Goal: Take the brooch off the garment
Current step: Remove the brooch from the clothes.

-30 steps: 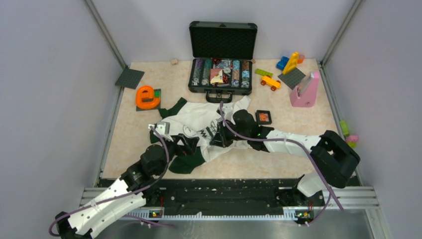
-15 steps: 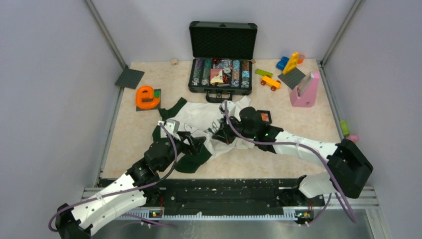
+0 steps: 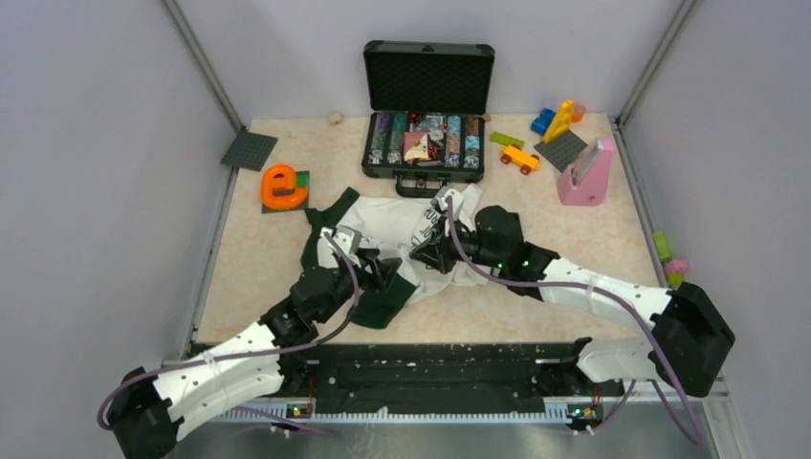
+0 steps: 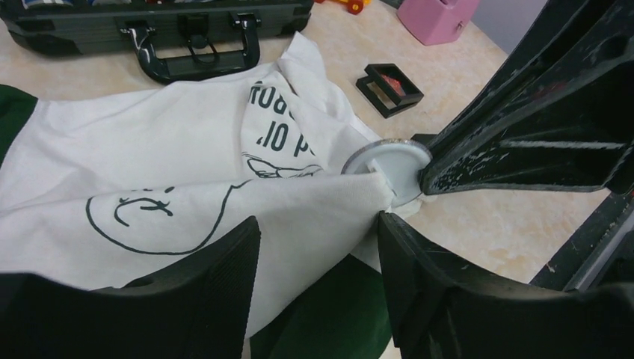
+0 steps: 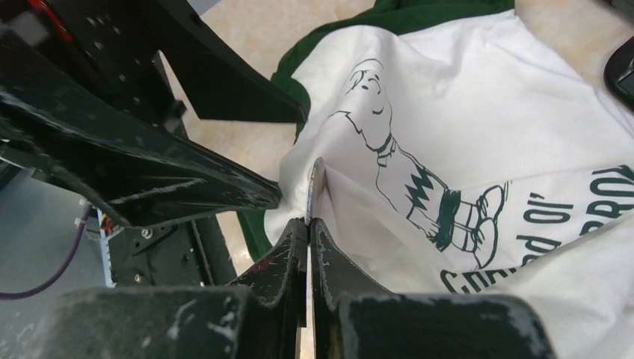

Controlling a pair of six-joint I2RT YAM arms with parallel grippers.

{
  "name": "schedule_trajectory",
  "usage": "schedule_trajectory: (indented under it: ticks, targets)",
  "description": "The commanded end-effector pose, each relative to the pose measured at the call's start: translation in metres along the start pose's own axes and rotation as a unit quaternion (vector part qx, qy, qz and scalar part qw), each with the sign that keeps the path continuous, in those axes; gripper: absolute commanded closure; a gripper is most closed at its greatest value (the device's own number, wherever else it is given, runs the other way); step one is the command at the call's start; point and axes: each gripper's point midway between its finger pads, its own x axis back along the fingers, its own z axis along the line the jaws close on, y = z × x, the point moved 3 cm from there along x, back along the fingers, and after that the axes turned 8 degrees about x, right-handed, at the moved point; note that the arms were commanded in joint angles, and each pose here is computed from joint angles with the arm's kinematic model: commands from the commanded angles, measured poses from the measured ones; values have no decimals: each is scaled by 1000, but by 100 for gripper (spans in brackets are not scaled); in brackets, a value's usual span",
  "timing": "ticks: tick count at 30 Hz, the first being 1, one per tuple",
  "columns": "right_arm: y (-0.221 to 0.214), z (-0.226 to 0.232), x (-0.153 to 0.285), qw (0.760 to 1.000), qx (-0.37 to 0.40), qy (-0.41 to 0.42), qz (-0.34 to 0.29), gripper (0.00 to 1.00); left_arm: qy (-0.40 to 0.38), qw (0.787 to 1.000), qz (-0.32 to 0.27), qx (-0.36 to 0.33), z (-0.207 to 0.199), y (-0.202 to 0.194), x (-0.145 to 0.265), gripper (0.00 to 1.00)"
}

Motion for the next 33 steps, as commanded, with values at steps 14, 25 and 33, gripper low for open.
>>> schedule_trajectory:
  ticks: [14, 25, 33]
  targets:
    - [46, 0, 8, 998, 3, 2, -62, 100, -32, 997, 56, -45, -6, -20, -11, 45]
    - [27, 7, 4, 998, -22, 36, 50, 100, -16, 996, 43, -70, -1, -13, -16, 23]
    - [27, 19, 10, 989, 55, 119, 72, 100, -135, 987, 21, -81, -28, -17, 0, 25]
